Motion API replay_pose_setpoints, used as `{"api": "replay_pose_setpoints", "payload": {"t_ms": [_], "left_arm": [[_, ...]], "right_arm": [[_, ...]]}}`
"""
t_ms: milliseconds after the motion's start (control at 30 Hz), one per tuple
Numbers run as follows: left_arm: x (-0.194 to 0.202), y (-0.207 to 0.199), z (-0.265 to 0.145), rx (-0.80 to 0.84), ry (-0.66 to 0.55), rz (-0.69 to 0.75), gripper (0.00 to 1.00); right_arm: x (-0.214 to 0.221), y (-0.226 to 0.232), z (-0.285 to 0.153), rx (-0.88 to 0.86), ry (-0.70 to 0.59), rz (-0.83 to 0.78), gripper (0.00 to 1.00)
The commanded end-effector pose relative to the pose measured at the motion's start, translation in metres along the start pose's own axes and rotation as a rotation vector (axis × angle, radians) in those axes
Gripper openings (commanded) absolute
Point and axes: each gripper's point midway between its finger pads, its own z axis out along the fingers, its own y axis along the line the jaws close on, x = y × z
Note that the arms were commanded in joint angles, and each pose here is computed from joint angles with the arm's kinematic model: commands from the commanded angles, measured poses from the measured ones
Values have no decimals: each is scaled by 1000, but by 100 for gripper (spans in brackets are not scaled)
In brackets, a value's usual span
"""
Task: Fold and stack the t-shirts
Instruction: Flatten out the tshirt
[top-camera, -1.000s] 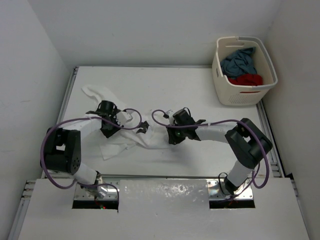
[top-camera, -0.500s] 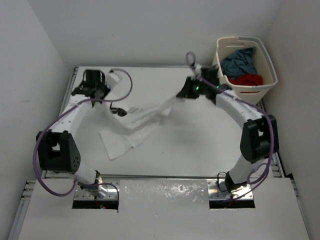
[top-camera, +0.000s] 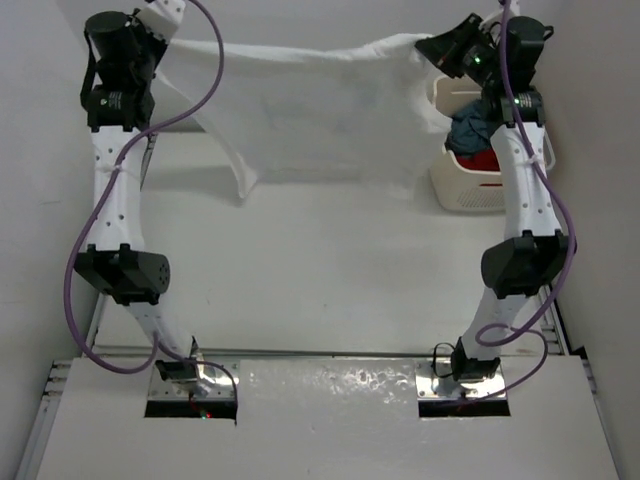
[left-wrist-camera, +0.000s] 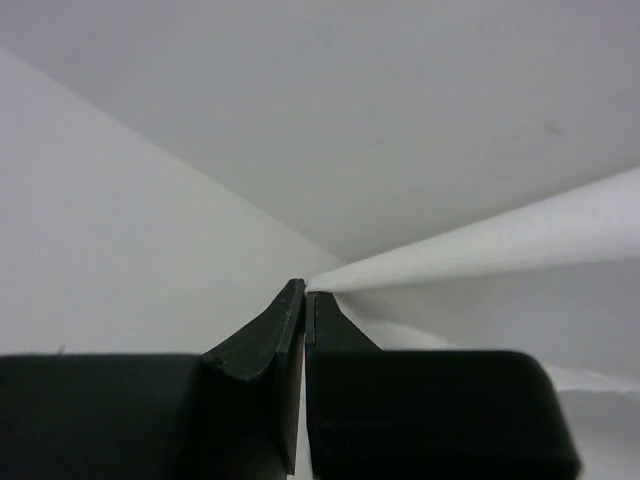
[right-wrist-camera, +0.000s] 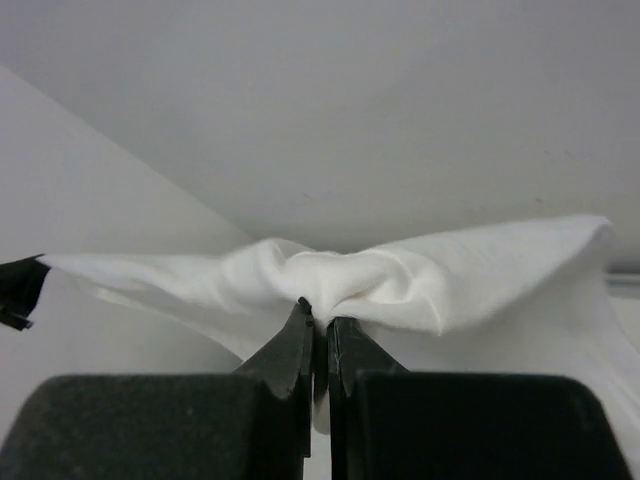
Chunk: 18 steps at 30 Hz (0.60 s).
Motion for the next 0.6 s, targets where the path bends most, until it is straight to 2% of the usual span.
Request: {"api": "replay_pose_setpoints", "payload": {"t_ms": [0,33,67,100,133,200,233,300,333,367,467,567], "left_arm": [[-5,62,-36,-164,-18,9,0],[-9,67,-42,-187,-50,34,0],[-21,75,-69,-211,-98,48,0],[7,46,-60,-147,-58,76,0],[15,36,-64,-108,-52,117,0],[55,-5,-73,15,33,128,0],[73,-22,-76,69,75,140,0],[133,-73,-93,209,200,182,0],[151,-87,-101,250,233,212,0],[186,-118,-121,334,293,234,0],[254,-168,-168,492,429,313,0],[309,-204,-215,625,550,394,0]], "right_arm": [[-24,12,-35,5,-68,31,0],[2,-4,-37,40,-16,55,0],[13,-7,-44,52,6,62,0],[12,8,-64,40,-3,27,0],[50,-17,-69,96,72,61,0],[68,-11,-100,118,89,28,0],[119,-40,-113,189,183,78,0],[153,-43,-146,237,225,70,0],[205,-62,-164,293,325,98,0],[229,-68,-178,326,373,91,0],[317,-92,-238,466,570,39,0],[402,-105,-288,509,727,152,0]]}}
